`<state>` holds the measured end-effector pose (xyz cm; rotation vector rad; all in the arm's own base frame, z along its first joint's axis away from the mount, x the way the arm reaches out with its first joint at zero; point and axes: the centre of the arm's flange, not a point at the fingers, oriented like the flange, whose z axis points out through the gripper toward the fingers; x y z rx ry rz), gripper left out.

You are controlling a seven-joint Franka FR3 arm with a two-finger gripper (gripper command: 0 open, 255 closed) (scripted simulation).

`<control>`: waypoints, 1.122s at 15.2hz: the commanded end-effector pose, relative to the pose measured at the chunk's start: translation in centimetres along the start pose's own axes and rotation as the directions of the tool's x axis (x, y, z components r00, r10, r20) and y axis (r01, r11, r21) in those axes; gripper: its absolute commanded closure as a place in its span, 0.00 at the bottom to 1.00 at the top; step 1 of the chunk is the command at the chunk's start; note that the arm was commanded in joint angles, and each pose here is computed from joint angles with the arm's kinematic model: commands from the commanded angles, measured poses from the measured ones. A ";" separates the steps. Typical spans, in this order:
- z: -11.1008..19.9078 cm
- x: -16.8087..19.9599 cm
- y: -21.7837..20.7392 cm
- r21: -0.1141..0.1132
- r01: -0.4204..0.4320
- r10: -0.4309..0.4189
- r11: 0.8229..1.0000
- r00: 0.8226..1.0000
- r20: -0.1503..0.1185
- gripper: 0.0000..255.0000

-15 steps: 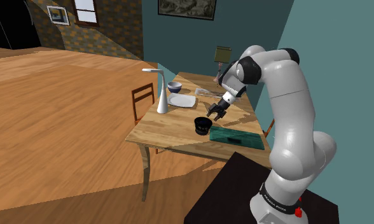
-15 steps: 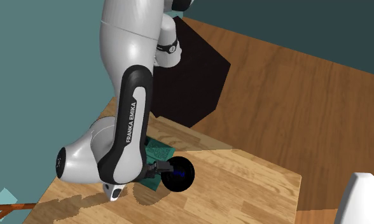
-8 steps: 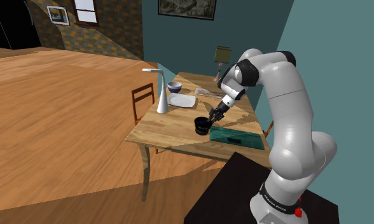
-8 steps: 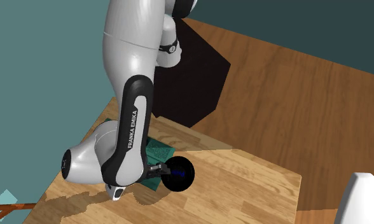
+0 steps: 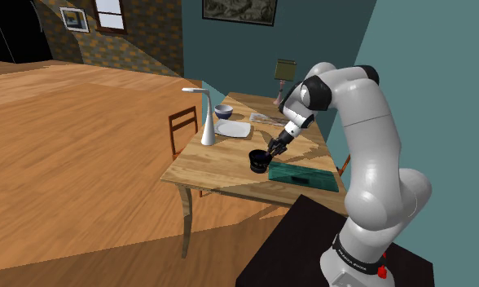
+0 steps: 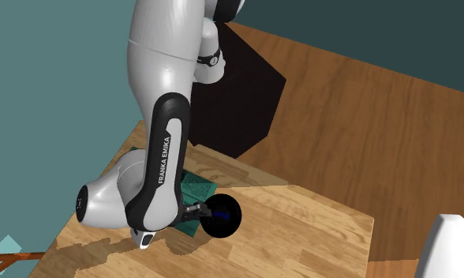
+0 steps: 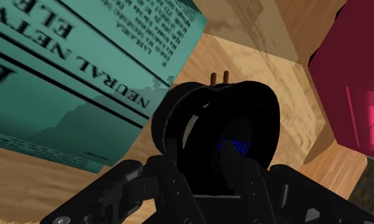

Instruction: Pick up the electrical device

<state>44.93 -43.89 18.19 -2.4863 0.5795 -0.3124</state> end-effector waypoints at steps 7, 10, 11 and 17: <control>-2.8 0.3 -2.0 -0.001 -0.001 0.001 1.000 1.000 0.003 1.00; -4.1 0.4 -3.0 -0.001 -0.001 0.001 1.000 1.000 0.003 1.00; -4.5 0.5 -3.3 -0.001 -0.001 0.001 1.000 1.000 0.003 1.00; -6.3 0.7 -4.5 -0.001 -0.001 0.001 1.000 1.000 0.003 1.00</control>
